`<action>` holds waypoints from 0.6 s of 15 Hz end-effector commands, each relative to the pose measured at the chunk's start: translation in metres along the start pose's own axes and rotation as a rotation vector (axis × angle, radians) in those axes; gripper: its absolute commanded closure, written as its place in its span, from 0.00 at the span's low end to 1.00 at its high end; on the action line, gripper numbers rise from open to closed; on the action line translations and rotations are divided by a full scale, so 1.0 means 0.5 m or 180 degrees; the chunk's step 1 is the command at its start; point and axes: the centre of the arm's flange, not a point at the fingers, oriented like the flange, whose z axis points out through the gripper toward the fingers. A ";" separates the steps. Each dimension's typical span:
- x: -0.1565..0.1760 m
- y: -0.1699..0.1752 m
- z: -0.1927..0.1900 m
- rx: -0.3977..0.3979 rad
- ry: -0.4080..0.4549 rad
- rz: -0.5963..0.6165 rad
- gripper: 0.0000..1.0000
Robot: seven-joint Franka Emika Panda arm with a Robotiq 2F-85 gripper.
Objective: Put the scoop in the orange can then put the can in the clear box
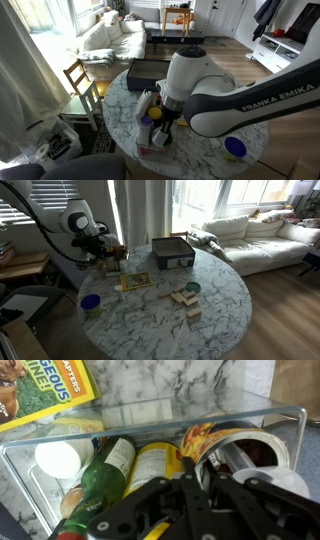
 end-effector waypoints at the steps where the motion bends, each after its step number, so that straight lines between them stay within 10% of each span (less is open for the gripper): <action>1: 0.004 0.000 0.025 0.0063 -0.0007 0.0164 0.97; 9: -0.006 0.006 0.057 0.0080 -0.0099 0.0376 0.97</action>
